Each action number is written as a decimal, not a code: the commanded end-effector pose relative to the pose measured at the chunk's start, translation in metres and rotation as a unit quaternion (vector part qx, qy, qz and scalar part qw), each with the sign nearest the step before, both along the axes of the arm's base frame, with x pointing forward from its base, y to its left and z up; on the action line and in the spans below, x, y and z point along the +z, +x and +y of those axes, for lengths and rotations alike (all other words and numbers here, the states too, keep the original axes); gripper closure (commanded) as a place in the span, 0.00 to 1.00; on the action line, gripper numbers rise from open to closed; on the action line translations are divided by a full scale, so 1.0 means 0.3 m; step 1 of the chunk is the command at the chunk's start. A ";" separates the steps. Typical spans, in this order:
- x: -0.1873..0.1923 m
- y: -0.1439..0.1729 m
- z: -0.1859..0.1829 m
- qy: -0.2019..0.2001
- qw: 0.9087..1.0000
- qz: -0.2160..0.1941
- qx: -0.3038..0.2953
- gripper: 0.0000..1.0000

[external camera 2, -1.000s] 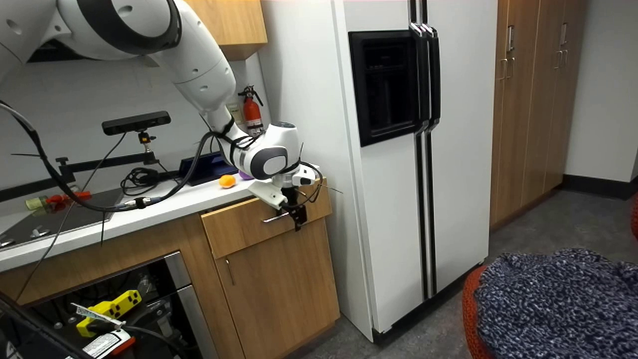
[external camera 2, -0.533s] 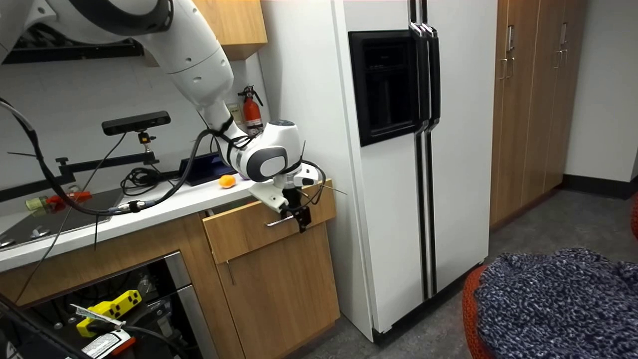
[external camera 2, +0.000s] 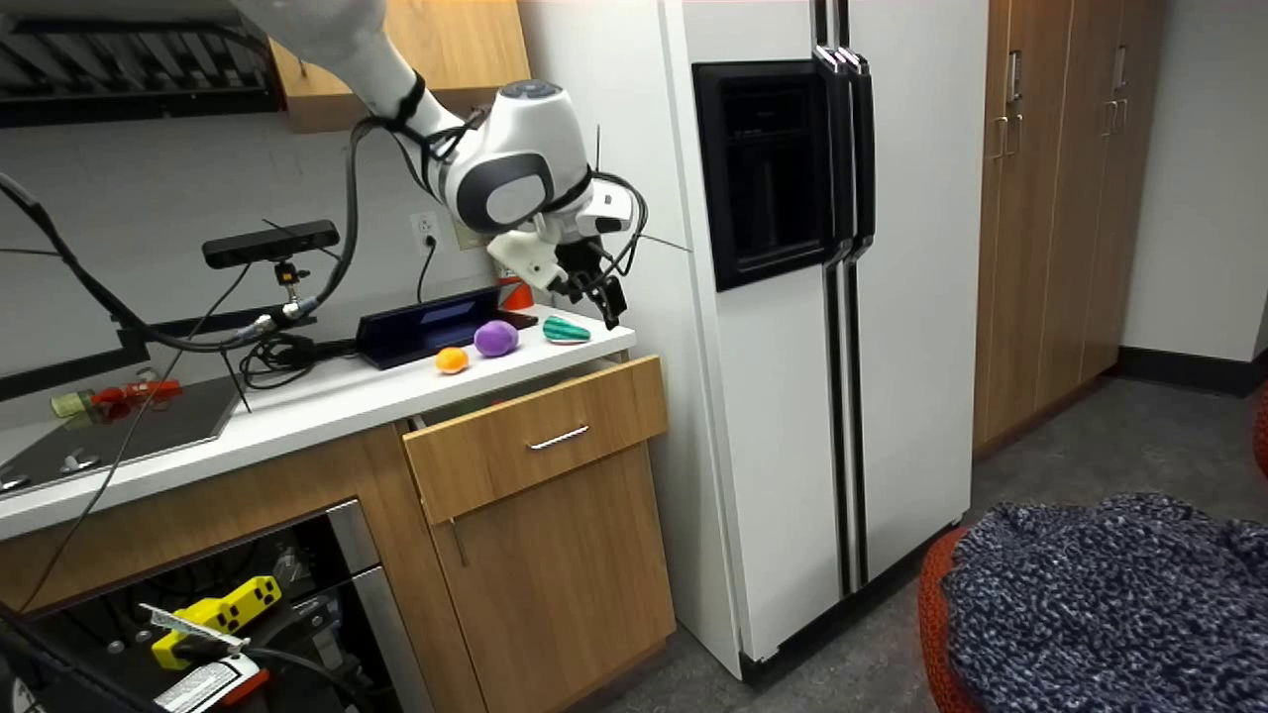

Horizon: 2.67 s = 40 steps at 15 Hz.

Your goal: Open the drawer on the right

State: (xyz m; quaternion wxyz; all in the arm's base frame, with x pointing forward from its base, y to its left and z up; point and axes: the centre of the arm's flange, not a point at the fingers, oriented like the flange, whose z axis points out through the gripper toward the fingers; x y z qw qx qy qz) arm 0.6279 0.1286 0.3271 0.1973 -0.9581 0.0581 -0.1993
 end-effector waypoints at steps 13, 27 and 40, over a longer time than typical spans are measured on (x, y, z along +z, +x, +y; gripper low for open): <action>0.003 -0.074 0.304 0.014 0.991 0.053 0.121 1.00; -0.292 -0.054 0.389 -0.053 0.973 0.123 0.187 1.00; -0.355 -0.127 0.239 -0.237 0.934 0.147 0.223 1.00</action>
